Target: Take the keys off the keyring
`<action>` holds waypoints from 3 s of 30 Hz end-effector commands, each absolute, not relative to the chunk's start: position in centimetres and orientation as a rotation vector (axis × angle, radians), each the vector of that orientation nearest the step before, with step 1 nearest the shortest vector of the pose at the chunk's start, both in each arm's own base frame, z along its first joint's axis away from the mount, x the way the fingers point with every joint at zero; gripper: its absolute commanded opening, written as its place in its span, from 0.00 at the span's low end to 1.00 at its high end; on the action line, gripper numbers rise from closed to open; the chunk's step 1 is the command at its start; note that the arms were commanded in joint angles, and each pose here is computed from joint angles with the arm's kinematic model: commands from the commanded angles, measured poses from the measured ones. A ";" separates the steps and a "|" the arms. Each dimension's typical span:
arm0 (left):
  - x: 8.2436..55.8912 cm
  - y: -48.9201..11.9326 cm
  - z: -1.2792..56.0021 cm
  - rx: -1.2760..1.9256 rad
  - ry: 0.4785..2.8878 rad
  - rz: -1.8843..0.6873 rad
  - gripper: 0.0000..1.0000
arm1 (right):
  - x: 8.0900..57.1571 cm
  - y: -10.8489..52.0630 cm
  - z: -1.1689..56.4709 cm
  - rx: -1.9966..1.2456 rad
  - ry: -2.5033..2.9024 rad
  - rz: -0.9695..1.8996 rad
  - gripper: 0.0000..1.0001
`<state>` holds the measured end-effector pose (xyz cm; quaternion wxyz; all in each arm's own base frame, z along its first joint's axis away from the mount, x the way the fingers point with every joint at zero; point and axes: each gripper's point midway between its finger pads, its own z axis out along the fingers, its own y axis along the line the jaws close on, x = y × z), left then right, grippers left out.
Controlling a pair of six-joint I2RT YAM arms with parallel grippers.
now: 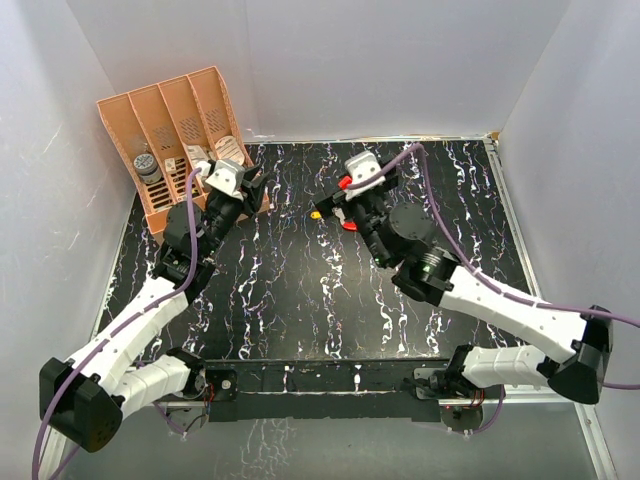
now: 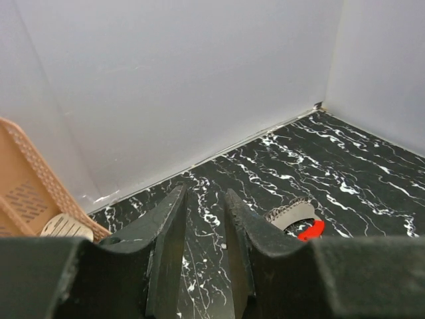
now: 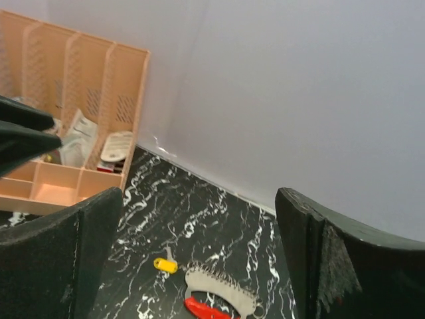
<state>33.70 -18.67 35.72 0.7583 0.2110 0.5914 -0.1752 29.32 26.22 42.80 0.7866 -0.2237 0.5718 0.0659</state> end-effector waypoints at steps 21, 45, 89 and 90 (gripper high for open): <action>33.3 -13.4 32.5 0.172 1.447 -0.273 0.33 | 46.5 26.0 25.3 -0.382 1.830 0.229 0.41; 32.9 -14.3 29.2 0.183 1.513 -0.335 0.29 | 48.7 31.4 11.1 -0.302 2.104 0.456 0.33; 33.3 -14.7 28.6 0.203 1.528 -0.335 0.30 | 50.9 29.0 4.9 -0.006 2.165 0.382 0.40; 33.3 -14.7 28.6 0.204 1.528 -0.335 0.30 | 51.1 29.0 5.0 0.001 2.158 0.375 0.40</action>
